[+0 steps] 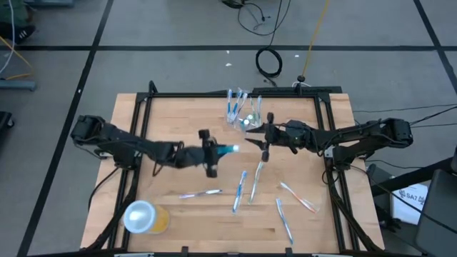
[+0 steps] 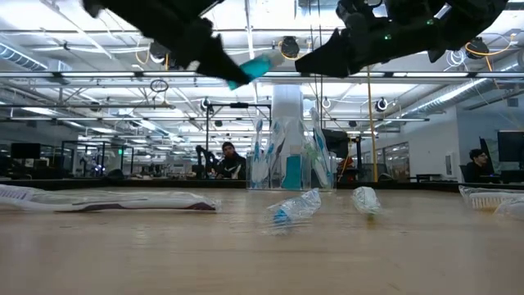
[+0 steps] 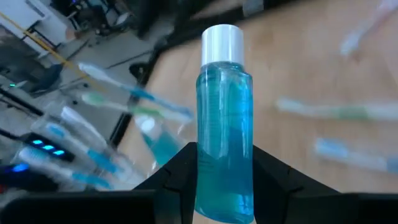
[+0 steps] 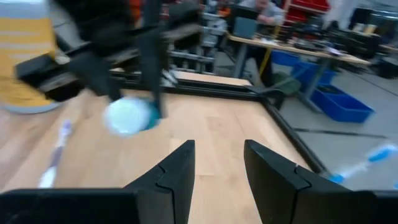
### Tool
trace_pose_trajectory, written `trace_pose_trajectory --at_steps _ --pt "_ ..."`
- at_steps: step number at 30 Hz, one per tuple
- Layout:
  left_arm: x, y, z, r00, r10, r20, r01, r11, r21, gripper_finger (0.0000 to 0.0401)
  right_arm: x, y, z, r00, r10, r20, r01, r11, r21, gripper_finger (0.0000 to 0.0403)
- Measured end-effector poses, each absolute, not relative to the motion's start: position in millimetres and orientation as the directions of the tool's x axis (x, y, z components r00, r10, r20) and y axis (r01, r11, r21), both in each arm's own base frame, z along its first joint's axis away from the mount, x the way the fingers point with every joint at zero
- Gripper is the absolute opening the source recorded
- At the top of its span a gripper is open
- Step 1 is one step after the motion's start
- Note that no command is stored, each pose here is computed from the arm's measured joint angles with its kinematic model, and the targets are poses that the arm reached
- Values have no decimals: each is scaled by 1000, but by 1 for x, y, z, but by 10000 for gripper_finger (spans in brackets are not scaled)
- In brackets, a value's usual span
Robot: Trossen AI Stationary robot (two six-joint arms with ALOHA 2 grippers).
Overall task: Pick & Place toothbrushing station
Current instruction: Put the blue mouthwash into the transparent organizer
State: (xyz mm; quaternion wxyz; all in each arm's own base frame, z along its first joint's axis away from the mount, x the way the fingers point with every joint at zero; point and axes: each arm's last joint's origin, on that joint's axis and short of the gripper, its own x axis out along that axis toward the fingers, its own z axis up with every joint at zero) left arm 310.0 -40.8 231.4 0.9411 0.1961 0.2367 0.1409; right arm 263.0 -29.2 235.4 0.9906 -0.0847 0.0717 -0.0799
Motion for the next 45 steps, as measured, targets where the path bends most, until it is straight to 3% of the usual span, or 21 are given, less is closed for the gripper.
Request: trace_pose_trajectory --at_steps 6,14,20,25,45 --pt "320 -6 241 915 238 -326 -158 955 252 113 263 -28 236 983 -141 -121 118 977 -180 130" --pt "322 14 247 945 184 -271 -135 972 190 113 269 -28 240 992 -119 -32 115 987 -111 130" --pt "323 15 250 956 169 -240 -118 970 214 113 279 -29 233 995 -98 20 100 991 -91 130" --pt "323 13 252 962 153 -228 -100 968 229 113 279 -26 239 996 -1 90 6 998 -60 130" --pt "324 9 255 970 150 -192 -113 975 194 113 278 -26 243 993 4 122 16 986 -165 131"
